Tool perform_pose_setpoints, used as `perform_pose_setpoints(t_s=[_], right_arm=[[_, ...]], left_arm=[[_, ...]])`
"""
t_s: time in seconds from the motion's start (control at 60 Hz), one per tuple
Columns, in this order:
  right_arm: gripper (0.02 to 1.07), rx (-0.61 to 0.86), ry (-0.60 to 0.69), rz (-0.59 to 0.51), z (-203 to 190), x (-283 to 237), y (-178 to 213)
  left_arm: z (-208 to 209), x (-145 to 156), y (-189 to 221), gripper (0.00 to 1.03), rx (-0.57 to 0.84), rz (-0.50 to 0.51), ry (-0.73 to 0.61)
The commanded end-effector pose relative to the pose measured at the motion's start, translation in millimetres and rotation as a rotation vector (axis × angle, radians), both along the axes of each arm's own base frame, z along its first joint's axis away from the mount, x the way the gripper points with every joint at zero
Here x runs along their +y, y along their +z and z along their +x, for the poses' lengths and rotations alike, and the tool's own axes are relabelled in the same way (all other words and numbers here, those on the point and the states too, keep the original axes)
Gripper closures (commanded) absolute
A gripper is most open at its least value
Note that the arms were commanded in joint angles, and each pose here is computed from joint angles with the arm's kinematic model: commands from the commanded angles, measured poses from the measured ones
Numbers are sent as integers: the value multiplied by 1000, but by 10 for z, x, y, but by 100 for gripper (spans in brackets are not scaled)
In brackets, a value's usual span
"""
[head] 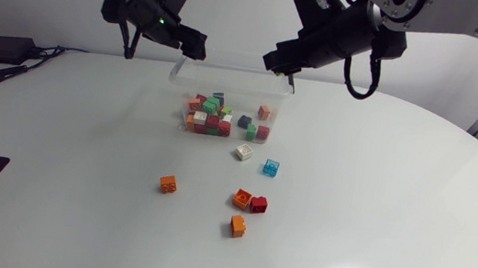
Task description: Place the duplo bricks in the container
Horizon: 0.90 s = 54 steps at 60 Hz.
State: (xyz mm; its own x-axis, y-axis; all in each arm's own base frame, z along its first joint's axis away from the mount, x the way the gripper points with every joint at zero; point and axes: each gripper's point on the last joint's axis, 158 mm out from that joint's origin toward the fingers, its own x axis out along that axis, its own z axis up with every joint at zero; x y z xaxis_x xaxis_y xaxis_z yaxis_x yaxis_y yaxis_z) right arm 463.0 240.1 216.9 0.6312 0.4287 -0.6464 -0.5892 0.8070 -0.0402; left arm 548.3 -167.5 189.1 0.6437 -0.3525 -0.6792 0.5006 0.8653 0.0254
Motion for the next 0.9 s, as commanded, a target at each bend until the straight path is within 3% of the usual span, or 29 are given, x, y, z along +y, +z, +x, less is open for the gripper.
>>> perform_pose_setpoints(t_s=[0.0, 0.267, 0.667, 0.717, 0.817, 0.883], right_arm=[[78, 20, -25, 16, 187, 9, -144], [78, -24, -31, 58, 552, 93, -199], [75, -41, -24, 81, 1037, 317, -439], [64, -35, -25, 77, 1075, 330, -470], [18, -24, -23, 60, 1087, 333, -494], [8, -36, -22, 57, 1067, 315, -408]], left_arm=[[-252, 97, 329, 4, -59, 7, -19], [-871, 253, 376, 4, -79, 58, -82], [-1612, 165, -312, 5, 1, 164, -304], [-1709, 129, -439, 5, 10, 195, -360], [-1833, 87, -646, 6, 23, 245, -444], [-1897, 49, -734, 6, 33, 263, -482]])
